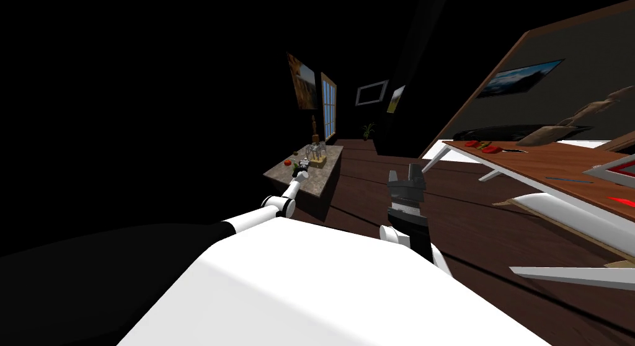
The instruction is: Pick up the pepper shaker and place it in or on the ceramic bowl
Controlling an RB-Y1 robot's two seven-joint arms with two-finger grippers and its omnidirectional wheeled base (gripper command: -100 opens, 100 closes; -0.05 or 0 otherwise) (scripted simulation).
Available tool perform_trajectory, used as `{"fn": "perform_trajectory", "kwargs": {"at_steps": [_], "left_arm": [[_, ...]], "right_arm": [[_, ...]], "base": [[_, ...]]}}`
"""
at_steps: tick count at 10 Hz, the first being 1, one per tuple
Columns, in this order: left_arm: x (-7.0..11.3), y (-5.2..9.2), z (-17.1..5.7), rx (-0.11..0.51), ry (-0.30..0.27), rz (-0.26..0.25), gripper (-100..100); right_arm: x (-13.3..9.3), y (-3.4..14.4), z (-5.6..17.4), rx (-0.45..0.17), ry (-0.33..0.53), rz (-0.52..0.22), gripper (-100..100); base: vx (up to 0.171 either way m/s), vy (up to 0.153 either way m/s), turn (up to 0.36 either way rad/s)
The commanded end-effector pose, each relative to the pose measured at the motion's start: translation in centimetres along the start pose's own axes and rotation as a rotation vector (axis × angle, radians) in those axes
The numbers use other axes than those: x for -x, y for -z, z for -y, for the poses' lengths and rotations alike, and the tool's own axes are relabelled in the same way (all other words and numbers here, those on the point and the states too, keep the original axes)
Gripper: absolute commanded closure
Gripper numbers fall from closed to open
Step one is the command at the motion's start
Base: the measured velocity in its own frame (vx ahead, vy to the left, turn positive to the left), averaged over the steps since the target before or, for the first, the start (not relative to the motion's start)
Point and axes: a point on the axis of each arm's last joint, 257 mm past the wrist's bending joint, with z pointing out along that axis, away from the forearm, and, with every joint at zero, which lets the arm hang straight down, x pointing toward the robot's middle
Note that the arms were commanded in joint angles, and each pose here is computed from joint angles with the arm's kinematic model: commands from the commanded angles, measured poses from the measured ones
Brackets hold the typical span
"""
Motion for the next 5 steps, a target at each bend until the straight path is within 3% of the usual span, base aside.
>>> {"fn": "perform_trajectory", "kwargs": {"at_steps": [1,3,5], "left_arm": [[0.4,0.0,-1.7,0.032,0.015,0.027,100],[0.8,0.0,-3.0,0.054,0.031,0.048,100],[1.7,0.4,-5.3,0.083,0.068,0.082,100]], "right_arm": [[0.0,0.0,0.0,0.0,0.0,0.0,0],[0.0,0.0,0.0,0.0,0.0,0.0,0],[0.0,0.0,0.0,0.0,0.0,0.0,0]], "base": [[0.006,0.175,0.028],[0.017,0.212,0.012],[0.077,0.187,0.06]]}}
